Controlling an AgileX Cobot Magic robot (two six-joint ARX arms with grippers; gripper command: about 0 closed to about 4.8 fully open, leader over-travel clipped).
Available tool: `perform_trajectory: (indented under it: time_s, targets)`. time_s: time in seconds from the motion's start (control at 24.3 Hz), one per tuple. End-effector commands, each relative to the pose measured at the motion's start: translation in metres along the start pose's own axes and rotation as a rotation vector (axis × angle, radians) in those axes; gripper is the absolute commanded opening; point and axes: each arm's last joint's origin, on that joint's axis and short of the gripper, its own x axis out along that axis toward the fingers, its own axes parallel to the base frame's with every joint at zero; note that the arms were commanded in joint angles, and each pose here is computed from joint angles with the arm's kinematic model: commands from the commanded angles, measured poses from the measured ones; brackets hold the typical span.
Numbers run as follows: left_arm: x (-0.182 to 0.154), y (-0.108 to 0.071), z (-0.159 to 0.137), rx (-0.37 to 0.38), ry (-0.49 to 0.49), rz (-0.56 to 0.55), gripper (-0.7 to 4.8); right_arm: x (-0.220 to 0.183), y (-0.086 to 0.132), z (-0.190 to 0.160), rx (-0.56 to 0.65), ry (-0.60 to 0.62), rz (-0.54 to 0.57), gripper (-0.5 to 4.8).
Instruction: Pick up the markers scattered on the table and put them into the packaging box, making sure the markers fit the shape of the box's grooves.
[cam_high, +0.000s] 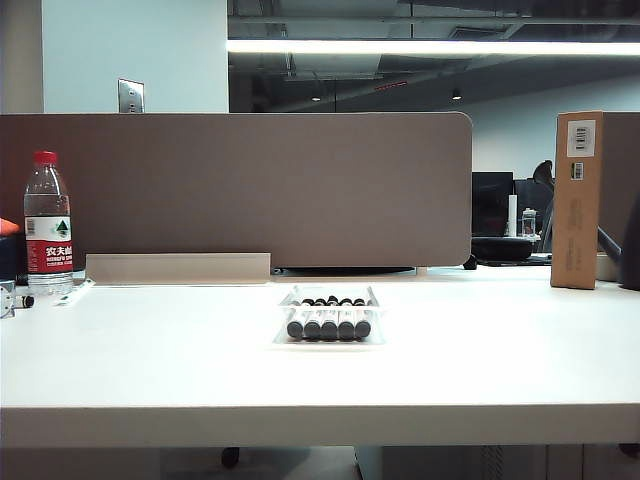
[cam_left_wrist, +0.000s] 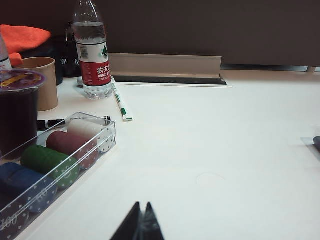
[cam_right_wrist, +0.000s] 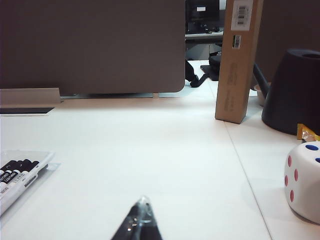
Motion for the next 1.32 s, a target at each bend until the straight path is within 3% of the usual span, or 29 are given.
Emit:
perform_trajectory:
  time_s: [0.04, 1.32]
  targets:
    - [-0.0003, 0.0000, 0.0020, -0.003, -0.010, 0.000, -0.02, 0.0001, -0.0001, -0.0003, 0.000, -0.010, -0.002, -0.05]
    - [-0.0003, -0.0001, 0.0020, -0.003, -0.010, -0.001, -0.02, 0.0001, -0.0007, -0.0003, -0.007, -0.011, -0.024, -0.05]
